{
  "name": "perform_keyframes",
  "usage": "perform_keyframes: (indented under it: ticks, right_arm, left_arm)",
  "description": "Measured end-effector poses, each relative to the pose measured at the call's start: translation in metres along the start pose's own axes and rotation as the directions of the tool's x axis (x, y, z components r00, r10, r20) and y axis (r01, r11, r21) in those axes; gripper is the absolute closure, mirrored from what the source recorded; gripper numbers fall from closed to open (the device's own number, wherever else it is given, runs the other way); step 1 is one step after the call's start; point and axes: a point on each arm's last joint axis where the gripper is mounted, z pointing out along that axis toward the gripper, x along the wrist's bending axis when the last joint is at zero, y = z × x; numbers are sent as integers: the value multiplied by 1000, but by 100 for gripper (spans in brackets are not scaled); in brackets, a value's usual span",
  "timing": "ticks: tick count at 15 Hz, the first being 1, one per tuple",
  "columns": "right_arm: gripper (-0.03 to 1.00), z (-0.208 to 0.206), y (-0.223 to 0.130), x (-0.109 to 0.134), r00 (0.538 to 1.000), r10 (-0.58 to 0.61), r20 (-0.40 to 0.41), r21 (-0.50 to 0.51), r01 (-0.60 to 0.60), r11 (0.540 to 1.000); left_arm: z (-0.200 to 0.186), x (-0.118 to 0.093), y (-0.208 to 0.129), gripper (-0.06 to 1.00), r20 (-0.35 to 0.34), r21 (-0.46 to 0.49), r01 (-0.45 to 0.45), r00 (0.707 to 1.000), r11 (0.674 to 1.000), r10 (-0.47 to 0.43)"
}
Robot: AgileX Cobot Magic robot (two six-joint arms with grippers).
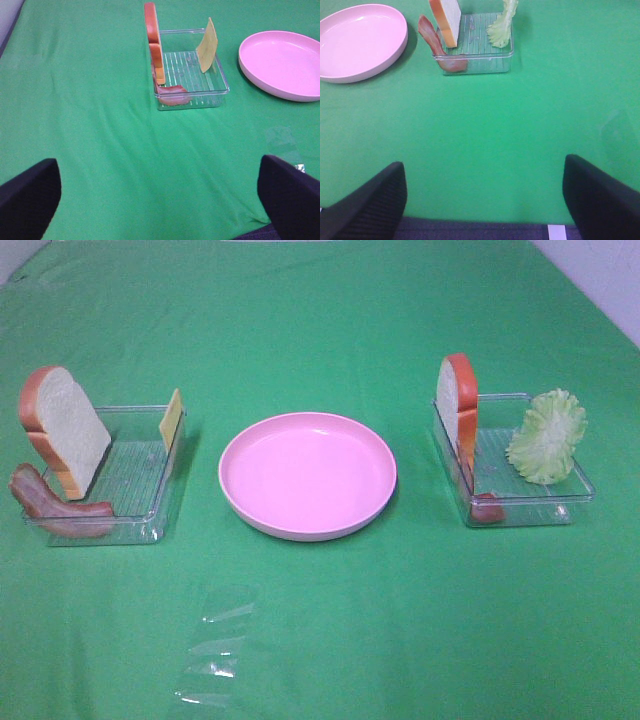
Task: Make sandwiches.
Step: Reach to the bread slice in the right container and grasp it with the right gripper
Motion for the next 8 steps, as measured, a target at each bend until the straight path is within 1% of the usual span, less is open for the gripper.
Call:
perform_keyframes:
  ticks: [2, 3, 4, 6, 7, 8]
  right_arm:
    - [15, 5, 14, 1, 1000, 28, 6, 97, -29, 995]
    - [15, 10, 29, 2, 999, 34, 8, 179, -35, 983]
    - [15, 16, 50, 4, 999, 41, 7, 278, -41, 960]
    - [15, 36, 95, 7, 999, 47, 13, 427, -48, 903]
    - [16, 50, 117, 9, 999, 48, 17, 477, -50, 877]
    - [16, 78, 150, 10, 999, 47, 24, 540, -52, 840]
  left_arm:
    - [0, 0, 0, -5, 0, 0, 0, 1000, 1000, 0]
    - [0, 0, 0, -5, 0, 0, 0, 1000, 1000, 0]
    - [0, 0, 0, -5, 0, 0, 0, 1000, 1000, 0]
    - [0, 0, 0, -5, 0, 0, 0, 1000, 1000, 0]
    - [0, 0, 0, -5, 0, 0, 0, 1000, 1000, 0]
    - [0, 0, 0, -5, 0, 0, 0, 1000, 1000, 0]
